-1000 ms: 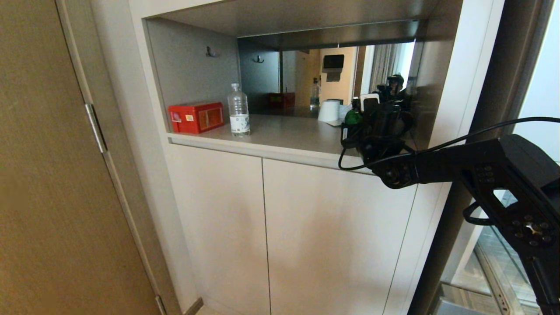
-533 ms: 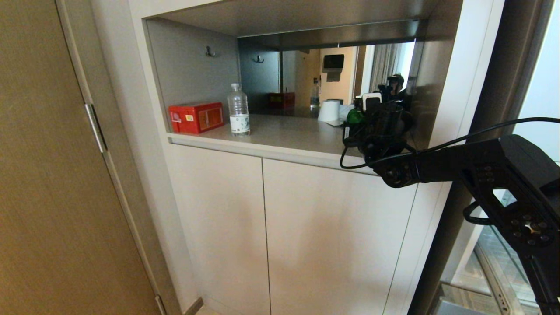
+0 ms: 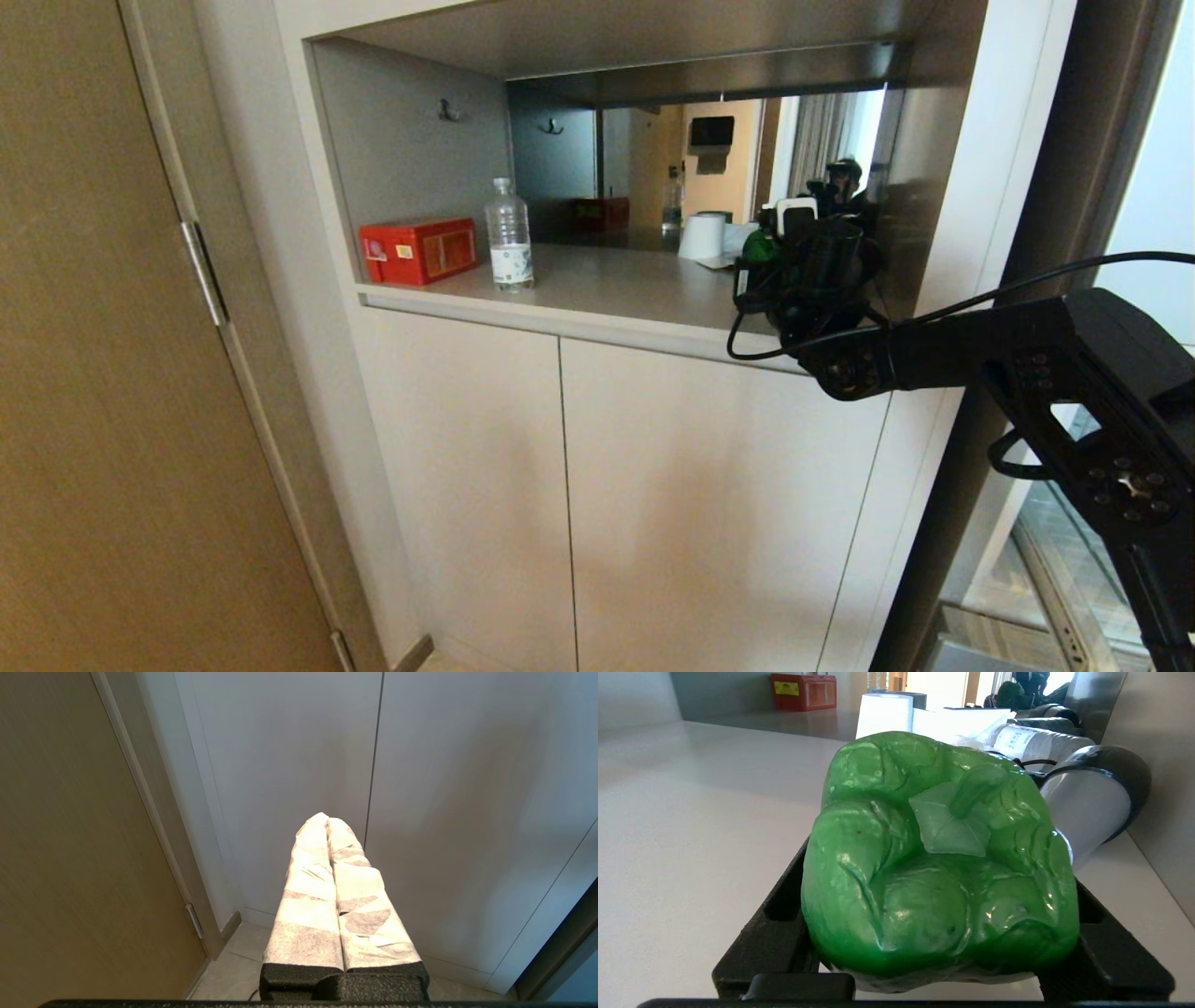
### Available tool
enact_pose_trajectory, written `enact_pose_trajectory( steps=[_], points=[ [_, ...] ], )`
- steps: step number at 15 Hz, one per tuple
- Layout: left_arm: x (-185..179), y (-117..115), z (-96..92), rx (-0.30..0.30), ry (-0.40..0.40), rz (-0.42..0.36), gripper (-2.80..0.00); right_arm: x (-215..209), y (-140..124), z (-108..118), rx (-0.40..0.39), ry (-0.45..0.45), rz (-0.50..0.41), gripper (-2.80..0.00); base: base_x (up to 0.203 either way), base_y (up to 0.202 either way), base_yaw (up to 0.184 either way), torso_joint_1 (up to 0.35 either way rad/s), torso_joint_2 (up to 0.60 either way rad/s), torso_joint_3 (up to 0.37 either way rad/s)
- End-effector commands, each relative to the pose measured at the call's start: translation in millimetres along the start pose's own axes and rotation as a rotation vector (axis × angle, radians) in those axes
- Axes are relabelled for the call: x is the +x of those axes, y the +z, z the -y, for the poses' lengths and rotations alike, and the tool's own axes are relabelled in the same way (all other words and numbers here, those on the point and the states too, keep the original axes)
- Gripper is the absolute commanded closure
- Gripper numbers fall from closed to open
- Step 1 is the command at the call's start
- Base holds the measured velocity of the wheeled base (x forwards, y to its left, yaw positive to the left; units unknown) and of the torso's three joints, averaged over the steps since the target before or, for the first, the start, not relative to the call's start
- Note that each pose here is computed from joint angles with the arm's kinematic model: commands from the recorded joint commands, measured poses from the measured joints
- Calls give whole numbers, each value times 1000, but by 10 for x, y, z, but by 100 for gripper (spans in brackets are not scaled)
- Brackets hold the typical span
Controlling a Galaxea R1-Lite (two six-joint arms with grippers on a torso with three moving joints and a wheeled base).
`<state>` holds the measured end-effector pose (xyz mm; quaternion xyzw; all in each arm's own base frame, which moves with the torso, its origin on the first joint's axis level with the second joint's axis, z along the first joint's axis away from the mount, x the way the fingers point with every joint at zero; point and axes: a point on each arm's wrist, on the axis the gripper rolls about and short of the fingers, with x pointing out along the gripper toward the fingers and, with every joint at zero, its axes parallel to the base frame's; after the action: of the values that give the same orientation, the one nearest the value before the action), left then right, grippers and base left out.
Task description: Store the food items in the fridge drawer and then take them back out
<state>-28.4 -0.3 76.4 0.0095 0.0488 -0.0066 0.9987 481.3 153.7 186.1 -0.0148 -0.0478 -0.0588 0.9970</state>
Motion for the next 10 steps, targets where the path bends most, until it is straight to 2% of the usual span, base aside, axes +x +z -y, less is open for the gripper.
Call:
enact_pose_trajectory(
  steps=[1, 5, 10],
  points=[
    [-1, -2, 0, 0, 1, 1, 0, 9, 13, 12, 0, -6, 8, 0, 0, 0, 0, 0, 0, 0],
    [-1, -2, 0, 0, 0, 1, 0, 105, -26, 25, -9, -20, 26, 0, 0, 0, 0, 0, 0, 0],
    [-1, -2, 0, 0, 0, 1, 0, 105, -108, 22, -32, -20, 1, 0, 0, 0, 0, 0, 0, 0]
  ],
)
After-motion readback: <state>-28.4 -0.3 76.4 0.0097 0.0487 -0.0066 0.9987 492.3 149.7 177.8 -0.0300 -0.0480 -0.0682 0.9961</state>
